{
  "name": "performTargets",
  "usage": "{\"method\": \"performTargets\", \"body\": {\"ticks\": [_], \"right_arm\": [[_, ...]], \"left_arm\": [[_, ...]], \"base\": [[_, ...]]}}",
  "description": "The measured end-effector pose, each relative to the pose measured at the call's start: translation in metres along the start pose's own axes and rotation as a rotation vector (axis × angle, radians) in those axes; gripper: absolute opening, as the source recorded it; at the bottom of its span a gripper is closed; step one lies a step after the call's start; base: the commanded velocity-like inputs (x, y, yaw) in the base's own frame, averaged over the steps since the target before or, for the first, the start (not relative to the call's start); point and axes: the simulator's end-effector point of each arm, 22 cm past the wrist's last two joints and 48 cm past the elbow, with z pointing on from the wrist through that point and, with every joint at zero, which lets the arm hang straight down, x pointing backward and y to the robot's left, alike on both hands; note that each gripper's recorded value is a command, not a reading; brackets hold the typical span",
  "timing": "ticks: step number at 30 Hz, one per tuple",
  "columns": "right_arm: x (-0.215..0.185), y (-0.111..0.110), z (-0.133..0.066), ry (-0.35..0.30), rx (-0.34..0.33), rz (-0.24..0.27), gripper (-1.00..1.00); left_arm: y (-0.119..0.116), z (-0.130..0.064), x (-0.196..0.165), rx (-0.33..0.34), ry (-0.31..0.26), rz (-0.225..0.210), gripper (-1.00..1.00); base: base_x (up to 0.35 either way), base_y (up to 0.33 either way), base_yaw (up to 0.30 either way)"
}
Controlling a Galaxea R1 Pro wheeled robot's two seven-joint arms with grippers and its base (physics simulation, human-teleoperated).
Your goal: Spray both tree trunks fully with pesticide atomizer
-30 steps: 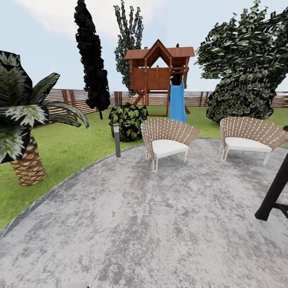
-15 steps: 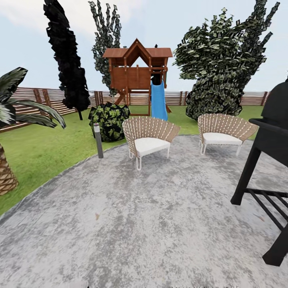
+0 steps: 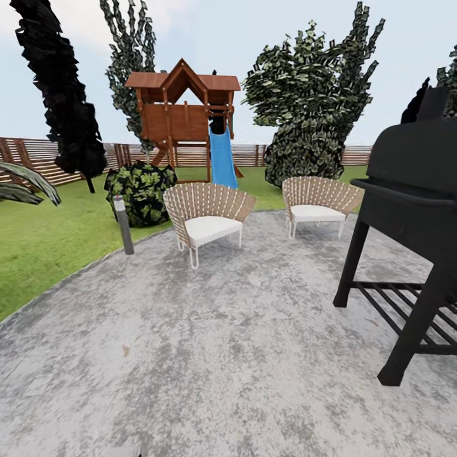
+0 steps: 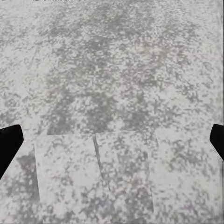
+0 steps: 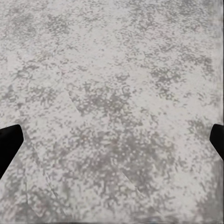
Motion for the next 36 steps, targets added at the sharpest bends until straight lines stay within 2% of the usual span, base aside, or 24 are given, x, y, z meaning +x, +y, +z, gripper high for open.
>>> {"method": "performTargets", "body": {"ticks": [9,31,36], "right_arm": [[0.018,0.0,0.009,0.0,0.0,0.0,1.0],[0.018,0.0,0.009,0.0,-0.001,-0.001,1.0],[0.018,0.0,0.009,0.0,-0.001,-0.001,1.0]], "left_arm": [[-0.001,0.011,0.017,0.0,0.0,0.0,1.0],[-0.002,0.011,0.017,0.003,0.0,0.001,1.0],[-0.002,0.011,0.016,0.003,-0.001,0.0,1.0]], "base": [[0.0,0.0,-0.3],[-0.002,0.0,-0.3],[-0.194,0.0,-0.3]]}}
